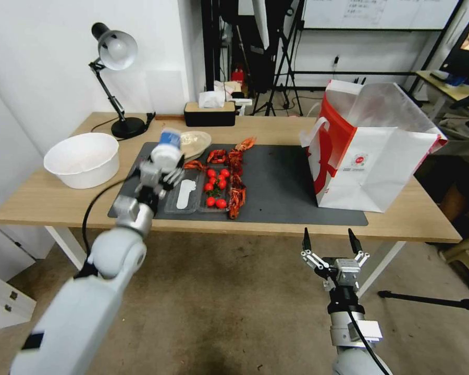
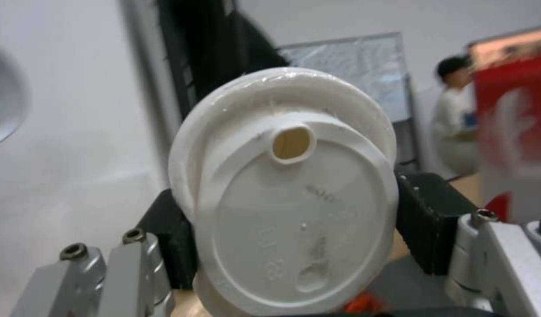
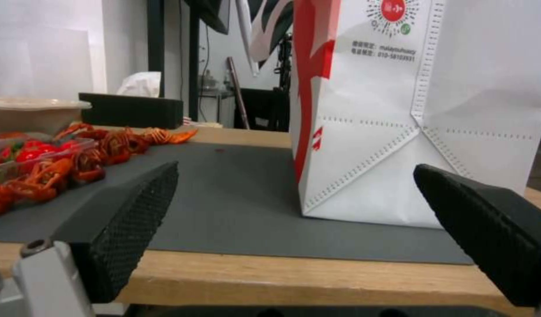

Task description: Pick up the trash from the table and place it into the takeout bag.

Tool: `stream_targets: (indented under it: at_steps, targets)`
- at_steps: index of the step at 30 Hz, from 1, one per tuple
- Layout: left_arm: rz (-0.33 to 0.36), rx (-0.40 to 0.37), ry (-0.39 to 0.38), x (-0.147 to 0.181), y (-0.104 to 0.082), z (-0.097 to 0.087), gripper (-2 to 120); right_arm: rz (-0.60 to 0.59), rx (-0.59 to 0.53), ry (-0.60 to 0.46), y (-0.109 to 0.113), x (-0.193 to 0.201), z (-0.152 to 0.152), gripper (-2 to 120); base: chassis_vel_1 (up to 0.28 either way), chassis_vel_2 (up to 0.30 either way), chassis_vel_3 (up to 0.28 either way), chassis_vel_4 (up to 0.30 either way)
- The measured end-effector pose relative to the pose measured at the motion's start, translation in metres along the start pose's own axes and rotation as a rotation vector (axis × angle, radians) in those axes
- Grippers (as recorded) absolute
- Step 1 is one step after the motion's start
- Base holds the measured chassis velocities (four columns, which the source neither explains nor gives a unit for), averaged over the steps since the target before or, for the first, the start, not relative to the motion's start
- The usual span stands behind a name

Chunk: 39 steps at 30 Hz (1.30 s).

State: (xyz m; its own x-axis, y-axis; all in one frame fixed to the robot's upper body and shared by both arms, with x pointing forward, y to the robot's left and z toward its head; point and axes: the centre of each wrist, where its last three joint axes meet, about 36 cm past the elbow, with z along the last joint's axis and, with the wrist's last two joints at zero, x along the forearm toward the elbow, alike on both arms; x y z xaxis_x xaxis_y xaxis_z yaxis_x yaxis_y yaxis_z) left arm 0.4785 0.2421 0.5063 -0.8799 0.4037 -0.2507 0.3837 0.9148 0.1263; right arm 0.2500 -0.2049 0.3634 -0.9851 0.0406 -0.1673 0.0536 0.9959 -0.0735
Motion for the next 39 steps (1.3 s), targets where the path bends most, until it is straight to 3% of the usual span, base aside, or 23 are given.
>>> stream_targets:
  at_steps: [1, 2, 4, 5, 9, 18, 22, 23, 26, 27, 31, 39]
  targets:
    - [0.049, 0.022, -0.017, -0.011, -0.002, -0.007, 65, 0.001, 0.0, 0.0, 0.0, 0.0, 0.0, 100, 0.0, 0.0, 0.0, 0.0]
    - [0.049, 0.022, -0.017, -0.011, -0.002, -0.007, 65, 0.001, 0.0, 0.0, 0.0, 0.0, 0.0, 100, 0.0, 0.0, 0.0, 0.0]
    - [0.145, 0.064, -0.043, -0.034, -0.01, -0.019, 65, 0.002, 0.005, -0.005, -0.001, -0.003, -0.001, 100, 0.0, 0.0, 0.0, 0.0]
    - [0.145, 0.064, -0.043, -0.034, -0.01, -0.019, 65, 0.002, 0.005, -0.005, -0.001, -0.003, -0.001, 100, 0.0, 0.0, 0.0, 0.0]
    - [0.311, 0.139, -0.083, -0.082, -0.032, -0.041, 65, 0.001, 0.011, -0.013, -0.003, -0.009, -0.001, 100, 0.0, 0.0, 0.0, 0.0]
    - [0.455, 0.203, -0.108, -0.144, -0.075, -0.064, 65, -0.004, 0.027, -0.013, -0.006, -0.012, 0.001, 100, 0.0, 0.0, 0.0, 0.0]
    - [0.522, 0.209, -0.111, -0.184, -0.11, -0.077, 65, -0.005, 0.037, -0.013, -0.009, -0.014, 0.003, 100, 0.0, 0.0, 0.0, 0.0]
    - [0.522, 0.209, -0.111, -0.184, -0.11, -0.077, 65, -0.005, 0.037, -0.013, -0.009, -0.014, 0.003, 100, 0.0, 0.0, 0.0, 0.0]
    - [0.581, 0.221, -0.12, -0.214, -0.148, -0.086, 65, -0.004, 0.041, -0.014, -0.01, -0.016, 0.005, 100, 0.0, 0.0, 0.0, 0.0]
    - [0.581, 0.221, -0.12, -0.214, -0.148, -0.086, 65, -0.004, 0.041, -0.014, -0.01, -0.016, 0.005, 100, 0.0, 0.0, 0.0, 0.0]
    - [0.642, 0.225, -0.112, -0.238, -0.182, -0.084, 63, -0.002, 0.044, -0.014, -0.011, -0.018, 0.007, 100, 0.0, 0.0, 0.0, 0.0]
    - [0.671, 0.233, -0.061, -0.263, -0.207, -0.062, 63, 0.001, 0.045, -0.013, -0.012, -0.018, 0.01, 100, 0.0, 0.0, 0.0, 0.0]
